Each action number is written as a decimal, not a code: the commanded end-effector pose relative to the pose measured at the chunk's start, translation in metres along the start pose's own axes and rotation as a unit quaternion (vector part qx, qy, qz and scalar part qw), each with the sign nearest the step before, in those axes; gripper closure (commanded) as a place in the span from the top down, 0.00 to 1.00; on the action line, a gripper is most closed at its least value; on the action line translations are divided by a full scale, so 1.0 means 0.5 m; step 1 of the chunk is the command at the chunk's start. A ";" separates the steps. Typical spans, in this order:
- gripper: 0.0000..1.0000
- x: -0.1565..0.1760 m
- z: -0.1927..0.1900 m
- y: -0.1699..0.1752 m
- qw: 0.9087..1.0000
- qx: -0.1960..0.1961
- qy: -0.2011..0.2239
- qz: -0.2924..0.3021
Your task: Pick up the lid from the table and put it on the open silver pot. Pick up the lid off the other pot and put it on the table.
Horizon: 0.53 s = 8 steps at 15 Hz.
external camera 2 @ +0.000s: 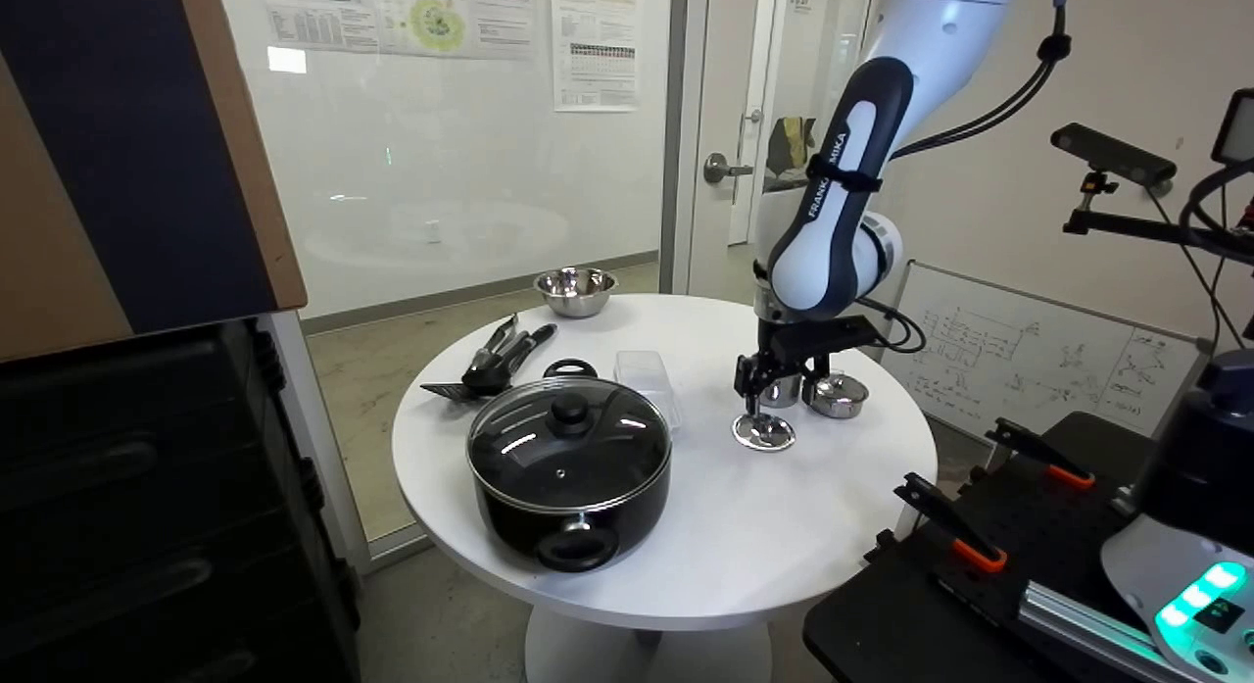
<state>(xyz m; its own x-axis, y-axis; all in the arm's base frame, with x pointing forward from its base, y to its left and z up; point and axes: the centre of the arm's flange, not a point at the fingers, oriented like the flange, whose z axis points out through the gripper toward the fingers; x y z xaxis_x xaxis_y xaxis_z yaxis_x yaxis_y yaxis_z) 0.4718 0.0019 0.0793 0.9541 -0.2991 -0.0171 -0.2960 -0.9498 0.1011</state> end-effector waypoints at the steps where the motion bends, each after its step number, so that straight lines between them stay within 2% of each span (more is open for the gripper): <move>1: 1.00 0.022 0.033 -0.014 1.000 0.009 0.004 -0.011; 8: 1.00 0.037 0.055 -0.016 1.000 0.012 -0.001 -0.016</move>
<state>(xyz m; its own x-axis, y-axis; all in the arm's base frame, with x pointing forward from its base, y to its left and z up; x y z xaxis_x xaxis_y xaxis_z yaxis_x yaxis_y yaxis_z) 0.4825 0.0015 0.0593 0.9590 -0.2812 -0.0336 -0.2774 -0.9566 0.0886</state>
